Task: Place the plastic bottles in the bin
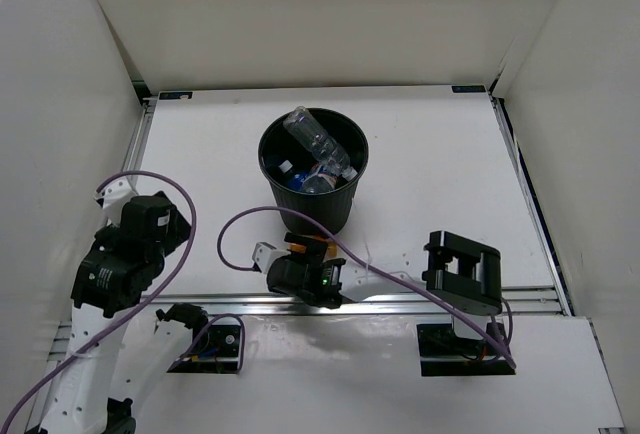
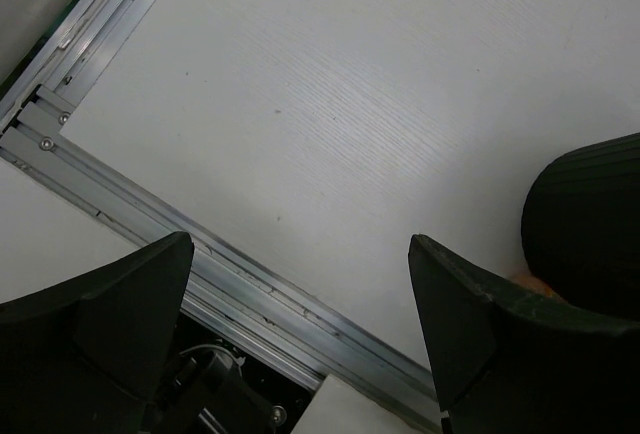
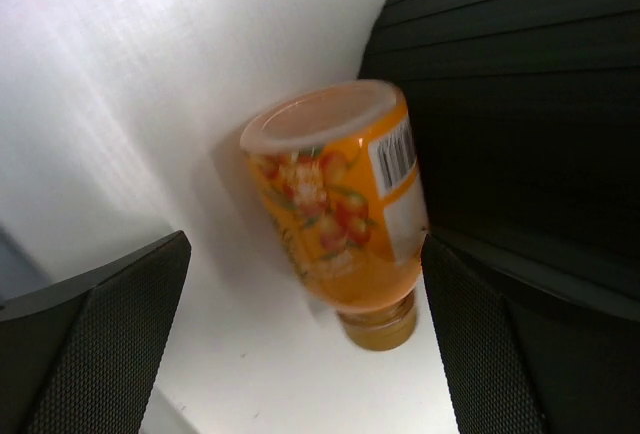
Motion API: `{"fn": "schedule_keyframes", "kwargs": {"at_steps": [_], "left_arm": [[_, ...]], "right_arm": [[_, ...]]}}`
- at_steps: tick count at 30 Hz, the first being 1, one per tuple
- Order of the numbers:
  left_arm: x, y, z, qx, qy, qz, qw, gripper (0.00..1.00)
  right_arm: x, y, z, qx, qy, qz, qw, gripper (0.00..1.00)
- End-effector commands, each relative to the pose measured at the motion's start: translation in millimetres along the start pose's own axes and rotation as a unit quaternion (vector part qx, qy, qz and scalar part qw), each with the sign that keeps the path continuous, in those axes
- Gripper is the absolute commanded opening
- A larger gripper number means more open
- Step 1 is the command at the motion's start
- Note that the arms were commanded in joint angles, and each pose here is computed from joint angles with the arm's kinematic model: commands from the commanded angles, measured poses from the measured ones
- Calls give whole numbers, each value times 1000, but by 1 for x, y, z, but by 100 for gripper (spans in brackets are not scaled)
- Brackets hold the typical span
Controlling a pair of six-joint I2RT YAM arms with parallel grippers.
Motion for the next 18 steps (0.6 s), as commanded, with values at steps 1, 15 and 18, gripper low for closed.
{"fn": "schedule_keyframes", "kwargs": {"at_steps": [1,15,18], "left_arm": [[-5,1,2,-8,12,-3,1000,100],[-10,8,10,-30,0,7,1000,100],[-13,11,9,-26,4,4,1000,100]], "right_arm": [[28,-20,-4,-53,-30,-48,997,100],[15,-52,-23,-96,48,-87,990,100],[6,-48,-25,-87,75,-107,988,100]]}}
Point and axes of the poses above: each gripper's point midway between its finger pads, its own z axis back along the fingers, its own y axis along the line the jaws close on, x = y × z, the point moved 5 cm from there along z, back along the fingers, and after that the axes turned 1 degree about -z, right-handed, at the moved point
